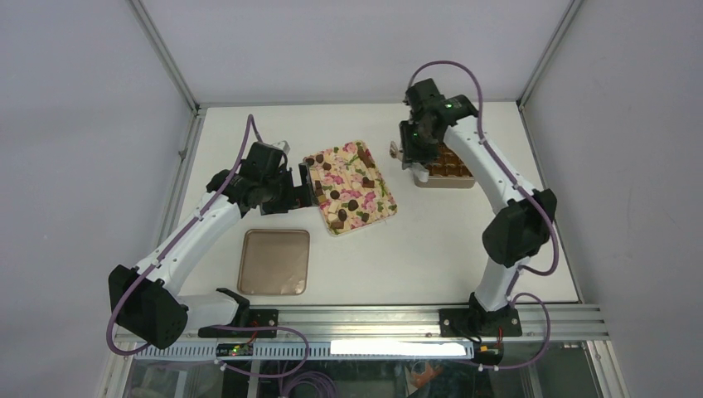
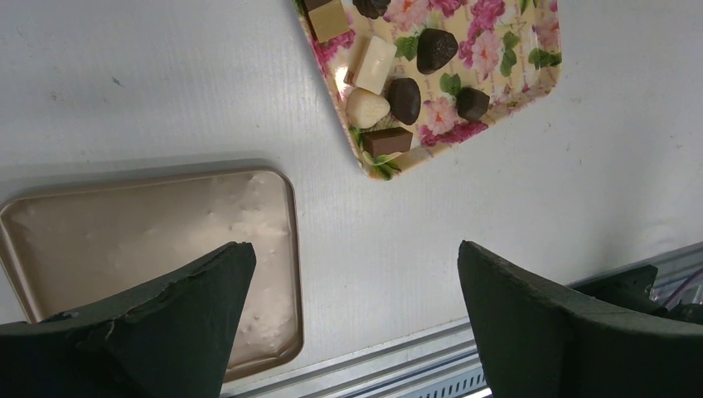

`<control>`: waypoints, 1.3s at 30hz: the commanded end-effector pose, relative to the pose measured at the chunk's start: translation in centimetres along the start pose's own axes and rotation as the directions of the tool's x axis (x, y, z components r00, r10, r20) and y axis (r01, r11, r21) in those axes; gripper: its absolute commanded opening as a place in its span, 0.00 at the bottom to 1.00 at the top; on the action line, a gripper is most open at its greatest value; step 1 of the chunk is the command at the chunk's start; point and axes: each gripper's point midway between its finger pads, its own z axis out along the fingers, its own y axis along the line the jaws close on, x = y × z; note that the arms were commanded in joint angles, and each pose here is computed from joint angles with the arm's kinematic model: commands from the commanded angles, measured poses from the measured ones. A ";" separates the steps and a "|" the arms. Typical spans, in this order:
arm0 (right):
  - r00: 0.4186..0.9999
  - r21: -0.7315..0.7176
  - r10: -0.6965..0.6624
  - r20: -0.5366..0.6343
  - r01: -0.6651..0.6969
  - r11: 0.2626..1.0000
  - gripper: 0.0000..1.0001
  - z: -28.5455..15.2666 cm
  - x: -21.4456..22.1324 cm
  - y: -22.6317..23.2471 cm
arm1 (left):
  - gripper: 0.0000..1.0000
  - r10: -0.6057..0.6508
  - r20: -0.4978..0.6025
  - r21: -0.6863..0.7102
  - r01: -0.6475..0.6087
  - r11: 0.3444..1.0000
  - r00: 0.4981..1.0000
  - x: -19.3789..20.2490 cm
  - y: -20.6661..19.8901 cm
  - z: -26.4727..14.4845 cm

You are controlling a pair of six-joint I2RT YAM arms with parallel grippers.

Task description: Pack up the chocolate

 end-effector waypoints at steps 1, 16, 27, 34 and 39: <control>0.980 0.024 0.137 0.146 -0.142 0.990 0.09 -4.0 -1.6 -6.0 | 0.99 0.009 0.058 0.034 -0.011 0.999 0.998 -1.1 -0.7 -1.1; 0.925 0.208 0.359 0.124 -0.378 0.902 0.11 -2.1 0.3 -17.6 | 0.99 0.006 0.059 0.040 -0.008 0.999 0.998 -1.2 -0.9 -1.2; 0.919 0.261 0.387 0.083 -0.394 0.881 0.14 0.2 0.8 -19.9 | 0.99 0.006 0.057 0.035 -0.008 0.999 0.998 -1.2 -0.8 -1.1; 0.913 0.256 0.404 0.065 -0.406 0.877 0.23 1.2 1.1 -20.3 | 0.99 0.006 0.052 0.032 -0.008 0.999 0.999 -1.2 -0.8 -0.9; 0.910 0.247 0.408 0.072 -0.412 0.877 0.34 1.5 0.9 -20.4 | 0.99 0.007 0.050 0.030 -0.009 1.000 0.999 -1.2 -0.7 -0.8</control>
